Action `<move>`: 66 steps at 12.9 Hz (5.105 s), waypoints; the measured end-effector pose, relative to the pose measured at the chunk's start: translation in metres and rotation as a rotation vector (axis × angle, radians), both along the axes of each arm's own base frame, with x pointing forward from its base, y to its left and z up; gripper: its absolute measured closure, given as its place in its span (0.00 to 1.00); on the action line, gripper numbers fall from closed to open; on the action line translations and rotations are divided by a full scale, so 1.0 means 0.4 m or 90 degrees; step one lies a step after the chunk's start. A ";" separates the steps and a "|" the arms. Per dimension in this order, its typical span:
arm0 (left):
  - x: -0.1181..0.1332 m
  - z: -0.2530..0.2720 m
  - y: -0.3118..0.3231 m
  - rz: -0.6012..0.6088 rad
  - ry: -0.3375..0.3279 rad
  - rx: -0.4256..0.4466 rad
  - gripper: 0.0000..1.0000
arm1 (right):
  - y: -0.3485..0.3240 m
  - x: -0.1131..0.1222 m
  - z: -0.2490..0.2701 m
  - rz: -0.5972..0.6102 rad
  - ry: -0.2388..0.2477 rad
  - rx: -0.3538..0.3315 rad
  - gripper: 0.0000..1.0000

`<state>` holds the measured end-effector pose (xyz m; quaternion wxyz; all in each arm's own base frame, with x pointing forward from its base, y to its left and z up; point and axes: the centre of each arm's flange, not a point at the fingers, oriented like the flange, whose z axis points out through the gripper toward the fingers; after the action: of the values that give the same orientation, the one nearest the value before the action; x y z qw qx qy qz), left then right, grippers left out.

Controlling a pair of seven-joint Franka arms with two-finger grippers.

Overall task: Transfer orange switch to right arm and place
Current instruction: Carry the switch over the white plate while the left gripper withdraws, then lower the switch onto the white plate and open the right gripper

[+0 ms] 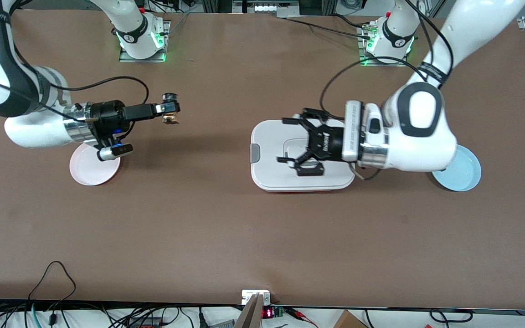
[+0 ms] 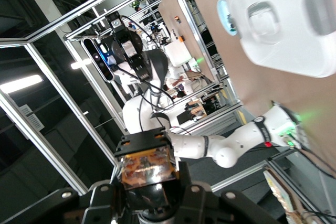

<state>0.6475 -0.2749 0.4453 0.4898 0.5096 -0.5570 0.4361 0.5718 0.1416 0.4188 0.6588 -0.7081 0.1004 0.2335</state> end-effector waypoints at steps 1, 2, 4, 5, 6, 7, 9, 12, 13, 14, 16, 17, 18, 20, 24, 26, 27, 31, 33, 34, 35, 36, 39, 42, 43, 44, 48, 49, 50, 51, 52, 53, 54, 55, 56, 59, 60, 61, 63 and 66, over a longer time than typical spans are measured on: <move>0.025 -0.015 0.065 0.011 -0.026 0.006 0.00 | -0.037 0.006 -0.018 0.009 -0.010 -0.025 0.60; 0.047 -0.028 0.131 0.022 -0.048 0.005 0.00 | -0.065 0.010 -0.026 0.022 -0.021 -0.057 0.60; 0.067 -0.070 0.257 0.007 -0.051 -0.002 0.00 | -0.096 0.013 -0.018 0.062 -0.048 -0.133 0.60; 0.074 -0.113 0.328 -0.008 -0.048 0.020 0.00 | -0.105 0.014 -0.015 0.084 -0.061 -0.172 0.60; 0.080 -0.154 0.403 -0.020 -0.048 0.050 0.00 | -0.114 0.011 -0.018 0.106 -0.069 -0.211 0.60; 0.092 -0.182 0.480 -0.022 -0.050 0.078 0.00 | -0.125 0.007 -0.027 0.124 -0.073 -0.245 0.60; 0.122 -0.189 0.635 0.015 -0.059 0.118 0.00 | -0.150 0.001 -0.044 0.160 -0.081 -0.318 0.60; 0.138 -0.157 0.858 0.058 -0.092 0.213 0.00 | -0.209 0.002 -0.058 0.231 -0.111 -0.475 0.60; 0.138 -0.144 0.909 0.056 -0.106 0.258 0.00 | -0.229 0.003 -0.064 0.258 -0.124 -0.527 0.60; 0.140 -0.130 0.951 0.060 -0.114 0.293 0.00 | -0.244 0.005 -0.066 0.278 -0.136 -0.565 0.60; 0.139 -0.106 1.050 0.082 -0.107 0.371 0.00 | -0.266 0.008 -0.060 0.304 -0.146 -0.613 0.60; 0.139 -0.088 1.094 0.094 -0.101 0.412 0.00 | -0.281 0.009 -0.059 0.322 -0.149 -0.647 0.60; 0.141 -0.059 1.125 0.103 -0.100 0.455 0.00 | -0.299 0.009 -0.061 0.343 -0.152 -0.684 0.60; 0.153 0.025 1.153 0.132 -0.095 0.527 0.00 | -0.333 0.010 -0.065 0.380 -0.157 -0.750 0.60; 0.148 0.169 1.157 0.221 -0.037 0.623 0.00 | -0.375 0.029 -0.066 0.451 -0.232 -0.817 0.60; 0.116 0.261 1.163 0.315 0.053 0.658 0.00 | -0.401 0.035 -0.084 0.501 -0.297 -0.797 0.60; 0.094 0.293 1.159 0.353 0.118 0.668 0.00 | -0.423 0.037 -0.099 0.513 -0.320 -0.784 0.60; 0.027 0.370 1.140 0.484 0.325 0.718 0.00 | -0.448 0.033 -0.137 0.562 -0.380 -0.742 0.60; -0.008 0.432 1.084 0.561 0.414 0.742 0.00 | -0.448 0.038 -0.136 0.592 -0.421 -0.719 0.60; -0.020 0.454 1.035 0.597 0.462 0.757 0.00 | -0.447 0.039 -0.135 0.596 -0.430 -0.716 0.60; -0.029 0.467 0.980 0.634 0.513 0.769 0.00 | -0.443 0.041 -0.135 0.599 -0.435 -0.715 0.60; -0.038 0.473 0.921 0.670 0.567 0.780 0.00 | -0.438 0.041 -0.135 0.601 -0.438 -0.713 0.60; -0.054 0.474 0.781 0.748 0.678 0.801 0.00 | -0.423 0.042 -0.132 0.606 -0.443 -0.712 0.60; -0.088 0.504 0.738 0.775 0.719 0.806 0.00 | -0.422 0.042 -0.130 0.607 -0.445 -0.711 0.60; -0.096 0.511 0.728 0.779 0.724 0.806 0.00 | -0.421 0.042 -0.130 0.610 -0.449 -0.708 0.60; -0.103 0.517 0.719 0.782 0.725 0.808 0.00 | -0.420 0.042 -0.130 0.617 -0.456 -0.702 0.60; -0.145 0.534 0.675 0.779 0.718 0.824 0.00 | -0.425 0.044 -0.132 0.672 -0.547 -0.665 0.60; -0.158 0.540 0.661 0.783 0.713 0.831 0.00 | -0.430 0.036 -0.140 0.692 -0.573 -0.663 0.60; -0.167 0.542 0.650 0.789 0.711 0.838 0.00 | -0.434 0.025 -0.149 0.714 -0.603 -0.659 0.60; -0.175 0.541 0.640 0.793 0.712 0.844 0.00 | -0.436 0.011 -0.161 0.740 -0.636 -0.649 0.60; -0.183 0.539 0.632 0.792 0.722 0.841 0.00 | -0.438 -0.002 -0.172 0.767 -0.670 -0.635 0.60; -0.193 0.536 0.634 0.791 0.734 0.837 0.00 | -0.442 -0.014 -0.180 0.800 -0.705 -0.615 0.60; -0.203 0.533 0.640 0.794 0.742 0.833 0.00 | -0.446 -0.022 -0.188 0.836 -0.738 -0.596 0.60; -0.214 0.527 0.643 0.799 0.744 0.829 0.00 | -0.452 -0.027 -0.195 0.865 -0.771 -0.580 0.60; -0.227 0.517 0.642 0.803 0.741 0.826 0.00 | -0.463 -0.030 -0.203 0.888 -0.802 -0.566 0.60; -0.266 0.473 0.640 0.810 0.739 0.827 0.00 | -0.509 -0.040 -0.241 0.941 -0.887 -0.528 0.60; -0.272 0.464 0.641 0.812 0.738 0.826 0.00 | -0.521 -0.045 -0.256 0.949 -0.900 -0.521 0.60; -0.272 0.452 0.643 0.813 0.738 0.825 0.00 | -0.527 -0.051 -0.274 0.953 -0.904 -0.514 0.60; -0.267 0.422 0.639 0.814 0.735 0.823 0.00 | -0.527 -0.056 -0.306 0.956 -0.909 -0.509 0.60; -0.263 0.395 0.633 0.809 0.731 0.826 0.00 | -0.555 -0.071 -0.376 0.946 -0.923 -0.520 0.60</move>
<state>0.5423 -0.0218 0.6034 -0.0023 0.9974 -0.0018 -0.0726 0.5434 -0.0802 0.2685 -0.0241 -0.7243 -0.6872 0.0506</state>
